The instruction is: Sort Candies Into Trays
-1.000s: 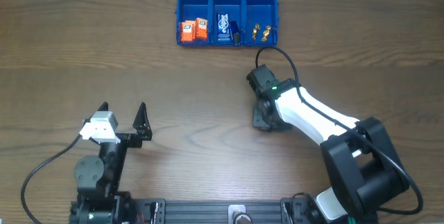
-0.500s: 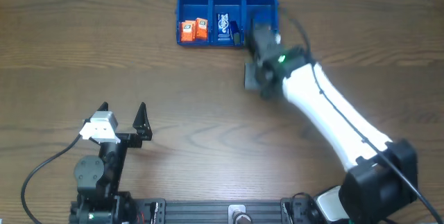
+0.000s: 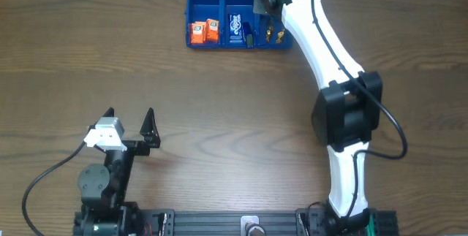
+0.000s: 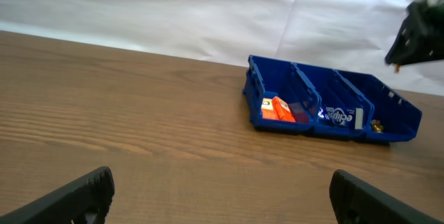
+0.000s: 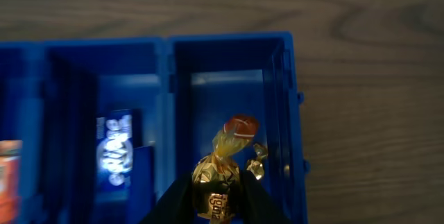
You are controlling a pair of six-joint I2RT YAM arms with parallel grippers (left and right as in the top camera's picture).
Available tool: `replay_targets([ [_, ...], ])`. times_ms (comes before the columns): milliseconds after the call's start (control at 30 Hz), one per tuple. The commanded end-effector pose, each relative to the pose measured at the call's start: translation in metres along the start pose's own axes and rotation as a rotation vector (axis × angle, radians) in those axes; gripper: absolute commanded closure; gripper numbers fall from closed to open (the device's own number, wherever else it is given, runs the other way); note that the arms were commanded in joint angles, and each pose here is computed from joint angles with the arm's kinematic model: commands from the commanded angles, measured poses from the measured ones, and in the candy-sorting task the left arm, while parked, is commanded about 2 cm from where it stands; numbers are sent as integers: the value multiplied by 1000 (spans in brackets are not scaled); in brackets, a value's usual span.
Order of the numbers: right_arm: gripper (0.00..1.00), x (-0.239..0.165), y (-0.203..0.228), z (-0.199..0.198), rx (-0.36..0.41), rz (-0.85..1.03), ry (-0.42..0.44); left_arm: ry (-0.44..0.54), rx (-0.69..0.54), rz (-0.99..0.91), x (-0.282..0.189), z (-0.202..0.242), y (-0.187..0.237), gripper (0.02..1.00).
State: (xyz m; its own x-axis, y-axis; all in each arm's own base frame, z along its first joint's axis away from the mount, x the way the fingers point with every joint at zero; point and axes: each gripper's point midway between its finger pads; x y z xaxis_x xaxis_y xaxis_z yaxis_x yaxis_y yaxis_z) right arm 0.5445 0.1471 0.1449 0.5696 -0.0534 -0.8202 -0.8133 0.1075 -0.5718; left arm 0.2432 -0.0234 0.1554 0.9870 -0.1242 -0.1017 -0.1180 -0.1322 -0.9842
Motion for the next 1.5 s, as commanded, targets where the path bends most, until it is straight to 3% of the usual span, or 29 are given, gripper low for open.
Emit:
replay_targets([
  [33, 768, 9, -10, -6, -4, -26, 19, 8, 12, 46, 1, 0, 17, 23],
  [67, 717, 10, -9, -6, -4, -25, 20, 8, 12, 46, 1, 0, 17, 20],
  [167, 439, 10, -8, -7, -16, -19, 23, 8, 12, 46, 1, 0, 17, 20],
  [233, 185, 10, -7, -7, -16, -16, 24, 8, 12, 46, 1, 0, 17, 20],
  [300, 56, 5, -10, -13, -13, -19, 29, 8, 12, 46, 1, 0, 17, 20],
  [367, 7, -13, -18, -16, -37, -40, 23, 8, 12, 46, 1, 0, 17, 20],
  [500, 1, -77, -37, -31, -40, -135, 40, 8, 12, 46, 1, 0, 17, 23],
  [600, 1, -150, -40, -49, -40, -231, 25, 8, 12, 46, 1, 0, 17, 20],
  [767, 1, -222, 4, -93, -2, -342, 36, 8, 12, 46, 1, 0, 17, 20],
  [967, 3, -233, 104, -143, 41, -375, 19, 8, 12, 46, 1, 0, 17, 20],
  [1100, 3, -230, 158, -194, 154, -453, 60, 8, 12, 46, 1, 0, 17, 20],
  [1367, 3, -218, 198, -203, 214, -734, -18, 8, 12, 46, 1, 0, 17, 20],
  [1400, 3, -217, 197, -199, 213, -764, -48, 8, 12, 46, 1, 0, 17, 20],
  [1433, 3, -218, 193, -187, 162, -825, -113, 8, 12, 46, 1, 0, 17, 20],
  [1500, 3, -219, 190, -177, 95, -905, -164, 8, 12, 46, 1, 0, 17, 20],
])
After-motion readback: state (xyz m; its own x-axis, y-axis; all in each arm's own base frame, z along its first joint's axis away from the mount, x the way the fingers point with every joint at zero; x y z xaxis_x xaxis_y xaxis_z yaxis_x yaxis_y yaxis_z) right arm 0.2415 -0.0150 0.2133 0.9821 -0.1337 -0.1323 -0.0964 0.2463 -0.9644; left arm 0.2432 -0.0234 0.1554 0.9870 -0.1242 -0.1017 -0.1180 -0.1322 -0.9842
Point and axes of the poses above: each gripper's point midway between its finger pads, its own x axis out along the fingers, its own z axis along the line the jaws close on, y = z × x, and after that the axes turned 3 degrees about x, right-handed
